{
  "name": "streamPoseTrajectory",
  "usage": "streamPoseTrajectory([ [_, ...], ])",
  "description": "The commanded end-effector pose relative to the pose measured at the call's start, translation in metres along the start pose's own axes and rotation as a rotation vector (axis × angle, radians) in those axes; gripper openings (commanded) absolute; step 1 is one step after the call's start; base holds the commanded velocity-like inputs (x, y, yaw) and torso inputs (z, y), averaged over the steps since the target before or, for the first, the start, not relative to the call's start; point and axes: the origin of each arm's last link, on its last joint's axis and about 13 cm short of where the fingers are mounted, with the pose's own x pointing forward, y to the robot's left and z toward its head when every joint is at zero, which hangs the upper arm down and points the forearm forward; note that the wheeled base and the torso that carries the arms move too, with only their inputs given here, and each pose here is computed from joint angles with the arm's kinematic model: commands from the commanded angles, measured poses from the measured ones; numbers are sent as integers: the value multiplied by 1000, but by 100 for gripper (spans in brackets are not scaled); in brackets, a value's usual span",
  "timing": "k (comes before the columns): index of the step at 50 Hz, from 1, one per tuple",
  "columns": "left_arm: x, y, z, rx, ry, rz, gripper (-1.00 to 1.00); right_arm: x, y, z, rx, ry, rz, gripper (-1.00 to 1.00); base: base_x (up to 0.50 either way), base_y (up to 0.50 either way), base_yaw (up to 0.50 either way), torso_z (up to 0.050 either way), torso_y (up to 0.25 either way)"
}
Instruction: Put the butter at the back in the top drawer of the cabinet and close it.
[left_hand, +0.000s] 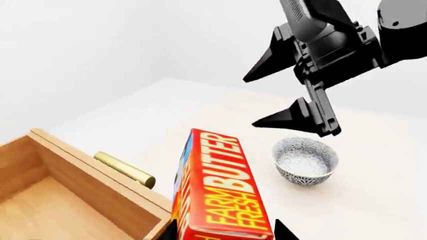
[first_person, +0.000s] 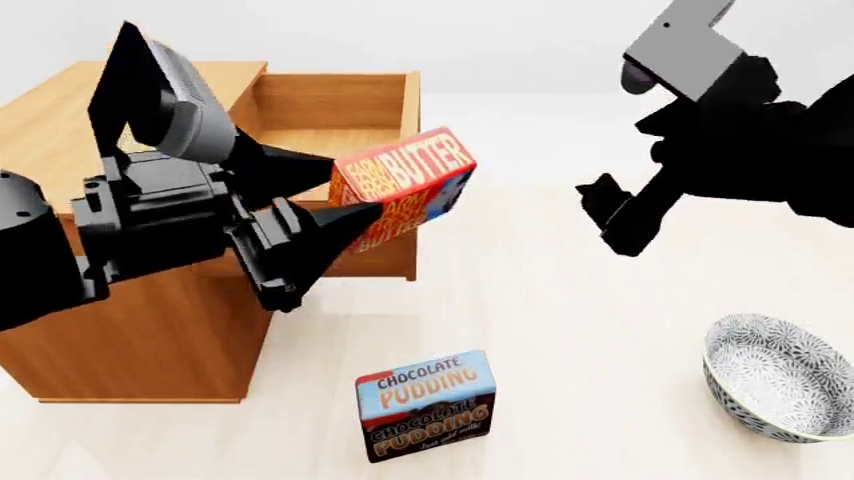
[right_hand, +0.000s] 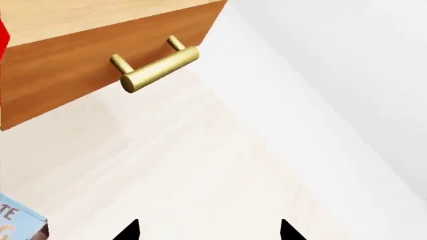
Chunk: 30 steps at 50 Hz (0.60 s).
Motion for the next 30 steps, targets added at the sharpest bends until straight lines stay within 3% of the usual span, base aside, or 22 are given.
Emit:
streamPoseTrajectory([
  [1,-6,10,40,-127,-197,237,-100,4,19,-42,357,-71,-241,100,0,0,0,0,10],
  [7,1,21,56,-176,-205,368,-100,-5,48,-61,475,-199,-353,100,0,0,0,0,0],
  [13,13,34,75,-188,-202,431,-100,-22,69,-67,565,-337,-497,100,0,0,0,0,2],
  [19,28,48,88,-202,-191,478,-100,-37,83,-74,595,-411,-567,100,0,0,0,2,2],
  [30,55,75,100,-237,-161,532,-100,-50,95,-87,602,-432,-607,100,0,0,0,0,1],
])
